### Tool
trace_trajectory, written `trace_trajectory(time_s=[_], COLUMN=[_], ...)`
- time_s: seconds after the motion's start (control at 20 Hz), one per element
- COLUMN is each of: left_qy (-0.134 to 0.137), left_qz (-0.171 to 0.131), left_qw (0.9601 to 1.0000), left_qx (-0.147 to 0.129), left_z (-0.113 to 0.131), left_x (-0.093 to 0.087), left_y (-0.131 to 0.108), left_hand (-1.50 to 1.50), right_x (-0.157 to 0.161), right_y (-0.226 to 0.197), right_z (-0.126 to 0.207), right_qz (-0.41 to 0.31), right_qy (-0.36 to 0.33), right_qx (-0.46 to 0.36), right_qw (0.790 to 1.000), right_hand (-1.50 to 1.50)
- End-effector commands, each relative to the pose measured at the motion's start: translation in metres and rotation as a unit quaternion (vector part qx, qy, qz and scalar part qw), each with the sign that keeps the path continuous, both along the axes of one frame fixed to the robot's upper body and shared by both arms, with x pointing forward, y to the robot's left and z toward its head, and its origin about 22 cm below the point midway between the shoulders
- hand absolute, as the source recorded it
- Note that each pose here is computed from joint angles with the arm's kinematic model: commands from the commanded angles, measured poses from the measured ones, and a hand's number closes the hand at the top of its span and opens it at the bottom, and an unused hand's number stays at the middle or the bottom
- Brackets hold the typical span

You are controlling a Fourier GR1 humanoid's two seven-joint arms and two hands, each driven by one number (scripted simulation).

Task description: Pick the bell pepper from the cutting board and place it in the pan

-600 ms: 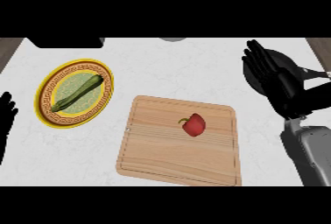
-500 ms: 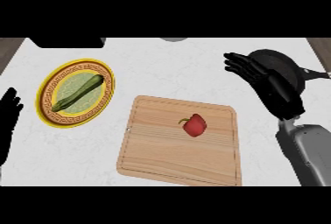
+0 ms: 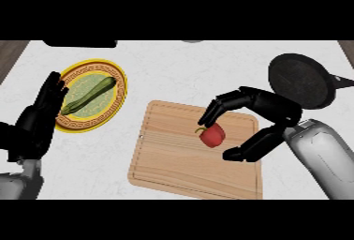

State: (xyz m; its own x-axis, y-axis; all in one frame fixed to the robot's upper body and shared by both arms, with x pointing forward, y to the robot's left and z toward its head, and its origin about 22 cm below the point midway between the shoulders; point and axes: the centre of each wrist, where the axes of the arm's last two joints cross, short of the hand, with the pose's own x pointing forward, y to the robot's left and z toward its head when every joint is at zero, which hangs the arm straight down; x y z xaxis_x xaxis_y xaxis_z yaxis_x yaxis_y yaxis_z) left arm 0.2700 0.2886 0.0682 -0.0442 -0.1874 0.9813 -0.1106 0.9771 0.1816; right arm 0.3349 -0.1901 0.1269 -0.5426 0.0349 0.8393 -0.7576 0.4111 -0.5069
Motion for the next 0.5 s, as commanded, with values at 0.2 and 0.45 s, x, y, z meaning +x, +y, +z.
trace_trajectory(time_s=[0.2, 0.45], left_qy=[-0.009, -0.005], left_qz=[-0.010, -0.010], left_qw=[0.9998, 0.9999], left_qx=[-0.013, -0.010], left_z=[-0.003, -0.005], left_x=[0.027, 0.028], left_y=[-0.019, -0.019], left_hand=[0.00, 0.00], right_x=[0.039, 0.035], right_y=[-0.068, -0.068], right_z=[0.051, 0.108], right_qz=[0.038, 0.074], right_qy=[-0.177, -0.260], right_qx=[-0.002, -0.143], right_qw=[0.984, 0.952], right_hand=[-1.50, -1.50])
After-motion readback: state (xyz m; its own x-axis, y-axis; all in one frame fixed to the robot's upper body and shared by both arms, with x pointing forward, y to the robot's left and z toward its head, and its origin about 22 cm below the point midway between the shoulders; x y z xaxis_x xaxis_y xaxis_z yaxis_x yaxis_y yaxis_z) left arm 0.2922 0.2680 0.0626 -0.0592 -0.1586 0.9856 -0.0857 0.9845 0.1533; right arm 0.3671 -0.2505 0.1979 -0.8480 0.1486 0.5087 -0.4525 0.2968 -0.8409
